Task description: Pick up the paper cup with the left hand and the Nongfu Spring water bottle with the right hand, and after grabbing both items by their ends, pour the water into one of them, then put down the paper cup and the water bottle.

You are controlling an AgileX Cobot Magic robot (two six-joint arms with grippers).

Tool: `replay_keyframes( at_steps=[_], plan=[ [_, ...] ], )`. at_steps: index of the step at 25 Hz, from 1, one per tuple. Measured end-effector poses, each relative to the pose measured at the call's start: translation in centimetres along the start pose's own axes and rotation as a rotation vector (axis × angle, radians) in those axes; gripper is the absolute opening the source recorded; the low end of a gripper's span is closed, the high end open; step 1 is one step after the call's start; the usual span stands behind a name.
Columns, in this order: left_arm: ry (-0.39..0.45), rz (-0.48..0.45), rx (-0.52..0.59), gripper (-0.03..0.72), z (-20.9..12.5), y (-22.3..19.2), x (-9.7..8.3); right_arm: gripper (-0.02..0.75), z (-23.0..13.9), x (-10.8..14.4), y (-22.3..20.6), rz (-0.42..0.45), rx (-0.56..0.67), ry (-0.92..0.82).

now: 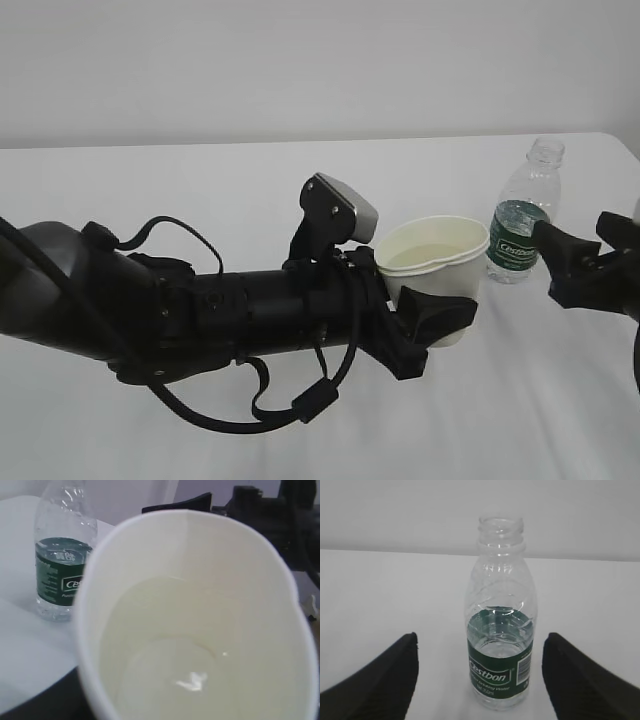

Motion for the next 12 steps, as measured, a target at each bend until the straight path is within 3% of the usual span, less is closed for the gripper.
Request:
replay_keyframes(
  at_steps=[5,12],
  plan=[
    [-0.065,0.017,-0.004,0.403,0.1,0.0,0.2,0.587,0.9,0.6,1.8,0.020,-0.031,0.010],
    [-0.022,0.120,-0.017,0.403,0.1,0.7,2.7,0.587,2.1,1.4,2.7,0.052,-0.057,0.037]
  ],
)
Point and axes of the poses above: a point on each arm's last joint axis where the gripper is mounted, y pointing back along that axis away from the gripper, x along the wrist's bending axis when the last joint is at zero, z = x × y, the point moved 4 cm from there along -y, pointing out along that axis toward the gripper, and after that the axes turned 15 degrees about -y, right-handed, at the moved point
